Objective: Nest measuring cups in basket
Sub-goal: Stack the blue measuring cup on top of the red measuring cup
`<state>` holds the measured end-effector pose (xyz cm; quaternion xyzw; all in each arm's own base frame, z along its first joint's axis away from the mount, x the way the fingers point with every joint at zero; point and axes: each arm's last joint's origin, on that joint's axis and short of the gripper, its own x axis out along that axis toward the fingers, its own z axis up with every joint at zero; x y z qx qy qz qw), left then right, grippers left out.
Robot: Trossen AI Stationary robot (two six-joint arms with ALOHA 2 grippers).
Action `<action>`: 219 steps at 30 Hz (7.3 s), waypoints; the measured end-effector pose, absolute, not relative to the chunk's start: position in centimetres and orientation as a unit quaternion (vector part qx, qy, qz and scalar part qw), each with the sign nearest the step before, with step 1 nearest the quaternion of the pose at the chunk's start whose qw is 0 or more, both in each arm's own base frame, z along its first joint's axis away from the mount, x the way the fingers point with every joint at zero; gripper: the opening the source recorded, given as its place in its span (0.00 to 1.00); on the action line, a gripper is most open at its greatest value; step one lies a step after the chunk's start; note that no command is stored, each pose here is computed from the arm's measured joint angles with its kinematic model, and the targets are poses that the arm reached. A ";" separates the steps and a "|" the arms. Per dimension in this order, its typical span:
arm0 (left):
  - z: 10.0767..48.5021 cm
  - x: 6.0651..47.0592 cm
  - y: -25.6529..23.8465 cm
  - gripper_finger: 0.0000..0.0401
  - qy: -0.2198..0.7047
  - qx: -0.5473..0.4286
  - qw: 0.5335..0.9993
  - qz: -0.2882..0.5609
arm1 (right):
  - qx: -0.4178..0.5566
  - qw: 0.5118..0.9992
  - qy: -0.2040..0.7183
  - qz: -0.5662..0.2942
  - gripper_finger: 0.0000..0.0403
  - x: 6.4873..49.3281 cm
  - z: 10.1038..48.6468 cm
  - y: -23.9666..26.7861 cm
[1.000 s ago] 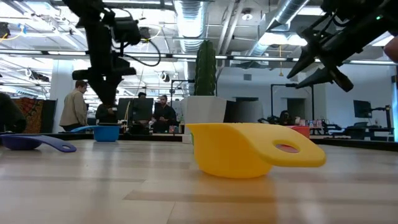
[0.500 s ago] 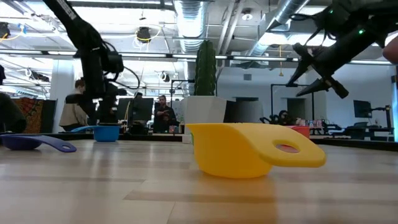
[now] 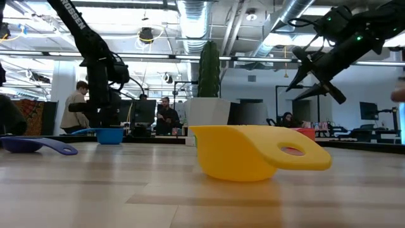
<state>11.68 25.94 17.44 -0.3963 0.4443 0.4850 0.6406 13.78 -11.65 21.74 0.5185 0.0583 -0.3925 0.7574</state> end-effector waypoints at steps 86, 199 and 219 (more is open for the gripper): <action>27.0 42.4 9.3 0.00 0.025 -0.475 0.837 0.272 | 0.458 0.859 0.029 -0.229 0.41 19.9 23.3 -3.1; 31.2 39.9 10.9 0.29 0.085 -0.166 0.963 0.196 | 0.673 0.728 0.053 -0.117 0.31 11.2 12.8 -14.2; 29.3 40.3 10.9 0.29 0.140 -0.133 0.957 0.216 | 0.695 0.707 -0.010 -0.132 0.21 9.9 16.4 -12.4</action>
